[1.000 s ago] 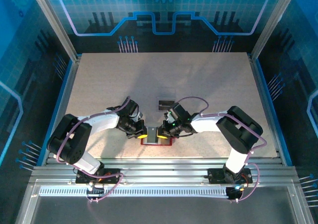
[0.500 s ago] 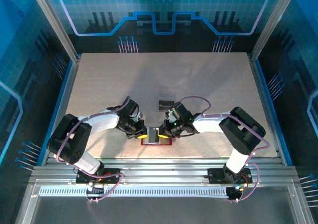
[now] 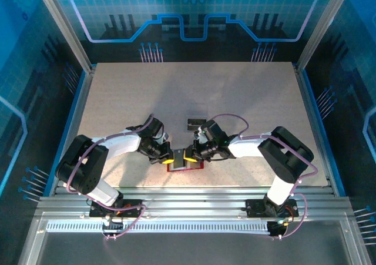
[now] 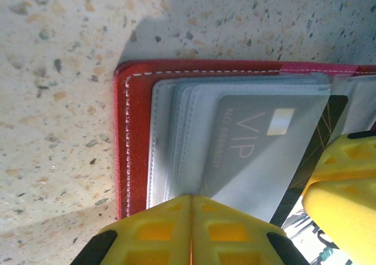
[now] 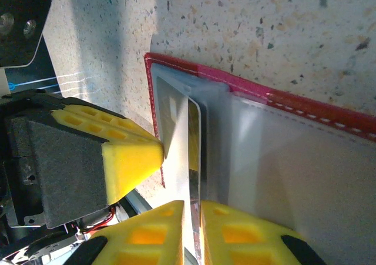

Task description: Take the credit cards out of the card holder

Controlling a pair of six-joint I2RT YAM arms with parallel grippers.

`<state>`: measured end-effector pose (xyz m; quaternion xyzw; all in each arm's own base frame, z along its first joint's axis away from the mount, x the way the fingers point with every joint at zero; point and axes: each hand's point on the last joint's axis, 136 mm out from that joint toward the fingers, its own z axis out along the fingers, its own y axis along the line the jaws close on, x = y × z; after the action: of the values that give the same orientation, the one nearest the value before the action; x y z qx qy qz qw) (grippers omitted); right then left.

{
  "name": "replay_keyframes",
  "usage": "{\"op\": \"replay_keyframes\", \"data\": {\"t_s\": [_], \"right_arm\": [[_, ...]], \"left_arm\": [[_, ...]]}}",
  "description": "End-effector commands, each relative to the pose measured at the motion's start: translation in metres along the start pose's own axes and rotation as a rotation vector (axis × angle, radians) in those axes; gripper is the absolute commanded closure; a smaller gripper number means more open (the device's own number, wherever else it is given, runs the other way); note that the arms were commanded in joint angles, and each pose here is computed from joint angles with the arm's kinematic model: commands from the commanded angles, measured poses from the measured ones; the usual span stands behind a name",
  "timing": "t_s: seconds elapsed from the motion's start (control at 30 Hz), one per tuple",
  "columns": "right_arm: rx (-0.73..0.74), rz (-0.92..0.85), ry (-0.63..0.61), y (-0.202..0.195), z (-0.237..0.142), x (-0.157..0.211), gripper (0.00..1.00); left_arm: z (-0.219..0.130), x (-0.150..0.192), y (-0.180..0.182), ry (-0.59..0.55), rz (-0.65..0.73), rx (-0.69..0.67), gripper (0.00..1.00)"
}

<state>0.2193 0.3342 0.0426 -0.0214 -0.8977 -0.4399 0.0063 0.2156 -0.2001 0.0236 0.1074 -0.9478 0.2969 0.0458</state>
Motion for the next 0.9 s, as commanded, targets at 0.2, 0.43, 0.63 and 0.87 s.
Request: {"op": "replay_keyframes", "data": {"t_s": [0.2, 0.43, 0.63, 0.87], "right_arm": [[-0.027, -0.001, 0.031, 0.002, 0.007, 0.003, 0.88], [-0.022, -0.007, 0.023, 0.003, 0.006, 0.003, 0.93], [0.037, -0.012, 0.014, -0.004, -0.005, 0.003, 0.97], [0.094, -0.024, 0.020, -0.014, -0.023, 0.005, 0.99]], "left_arm": [[-0.001, 0.000, 0.009, 0.007, -0.008, -0.056, 0.93], [-0.001, 0.000, 0.010, 0.007, -0.008, -0.056, 0.93], [-0.001, 0.000, 0.010, 0.006, -0.006, -0.057, 0.93], [-0.001, 0.000, 0.010, 0.004, -0.007, -0.056, 0.93]]}}
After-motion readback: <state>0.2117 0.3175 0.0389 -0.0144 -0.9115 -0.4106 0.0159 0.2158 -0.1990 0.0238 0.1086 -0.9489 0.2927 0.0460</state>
